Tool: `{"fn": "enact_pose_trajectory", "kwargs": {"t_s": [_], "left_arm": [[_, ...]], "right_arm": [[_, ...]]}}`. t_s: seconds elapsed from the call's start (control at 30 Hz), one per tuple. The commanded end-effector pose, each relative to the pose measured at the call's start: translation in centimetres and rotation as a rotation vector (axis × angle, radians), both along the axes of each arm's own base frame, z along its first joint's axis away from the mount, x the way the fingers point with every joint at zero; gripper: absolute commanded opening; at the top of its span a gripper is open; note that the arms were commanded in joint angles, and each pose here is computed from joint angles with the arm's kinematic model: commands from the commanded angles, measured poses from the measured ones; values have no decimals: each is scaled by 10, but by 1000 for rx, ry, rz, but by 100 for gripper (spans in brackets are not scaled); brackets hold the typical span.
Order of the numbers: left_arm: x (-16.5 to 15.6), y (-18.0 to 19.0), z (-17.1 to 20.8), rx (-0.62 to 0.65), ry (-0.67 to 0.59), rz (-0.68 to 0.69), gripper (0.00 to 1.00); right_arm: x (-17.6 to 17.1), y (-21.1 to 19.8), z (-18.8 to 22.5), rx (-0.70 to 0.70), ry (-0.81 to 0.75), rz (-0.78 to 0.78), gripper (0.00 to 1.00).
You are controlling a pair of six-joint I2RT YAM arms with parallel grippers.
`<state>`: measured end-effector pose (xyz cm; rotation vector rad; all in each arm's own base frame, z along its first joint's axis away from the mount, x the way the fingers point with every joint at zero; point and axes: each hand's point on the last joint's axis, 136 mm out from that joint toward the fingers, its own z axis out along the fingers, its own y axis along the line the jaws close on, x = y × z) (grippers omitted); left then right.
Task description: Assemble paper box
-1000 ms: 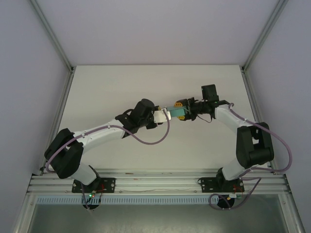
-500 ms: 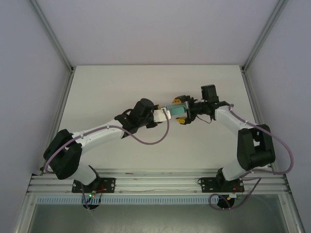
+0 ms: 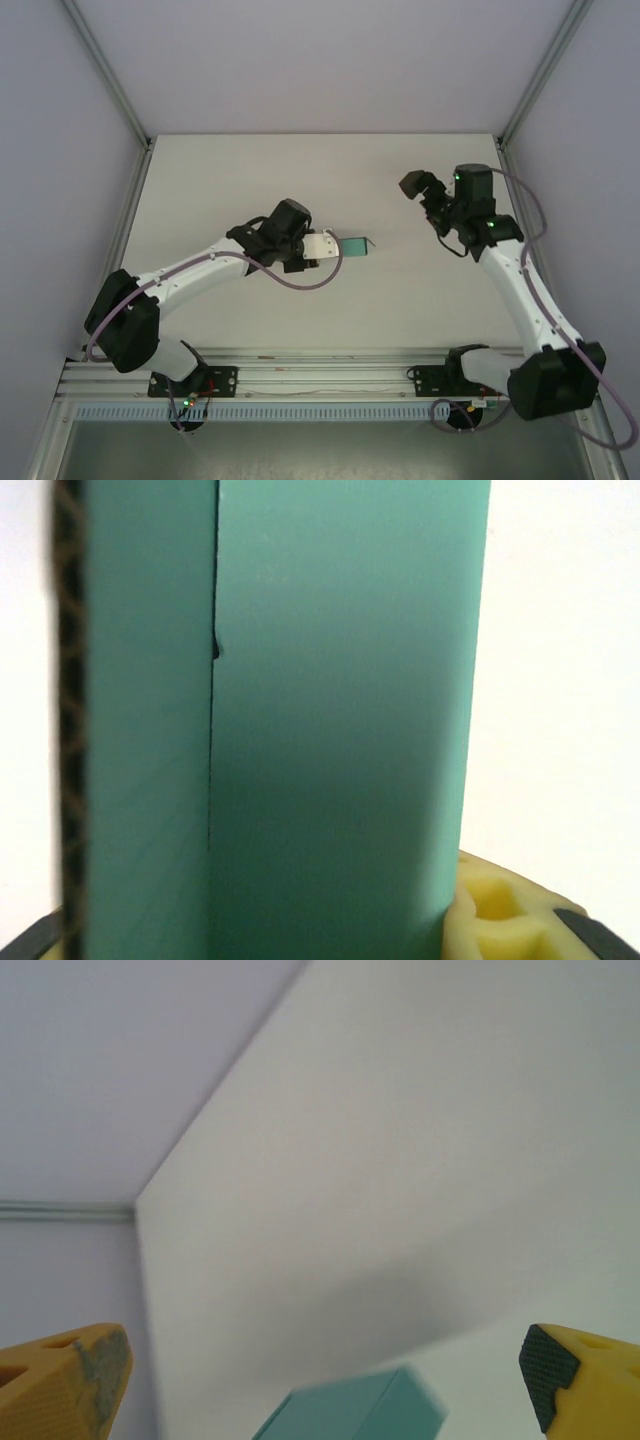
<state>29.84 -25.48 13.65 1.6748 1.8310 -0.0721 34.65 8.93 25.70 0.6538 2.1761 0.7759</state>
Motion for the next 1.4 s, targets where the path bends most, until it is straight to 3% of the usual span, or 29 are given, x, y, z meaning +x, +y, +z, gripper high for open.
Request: {"fn": "enact_pose_trajectory", "kwargs": {"t_s": [0.0, 0.17, 0.3, 0.43, 0.63, 0.97, 1.37], "left_arm": [[-25, 6, 5, -7, 117, -53, 29], [-33, 10, -6, 6, 200, -46, 29], [-32, 13, -19, 38, 261, -15, 29], [-30, 15, -34, 95, 341, 17, 30], [-21, 15, -54, 179, 437, 66, 30], [-19, 9, -68, 201, 520, 59, 32], [-20, 8, -68, 190, 522, 49, 33]], "right_arm": [[-2, -44, 10, -346, -142, -59, 100], [-13, -42, 20, -408, -382, -23, 100], [-28, -3, 13, -398, -496, 234, 100], [-44, 31, -10, -385, -438, 492, 100], [-56, 50, -49, -471, -298, 672, 98], [-58, 75, -78, -564, -205, 821, 69], [-60, 106, -94, -575, -173, 1006, 46]]}}
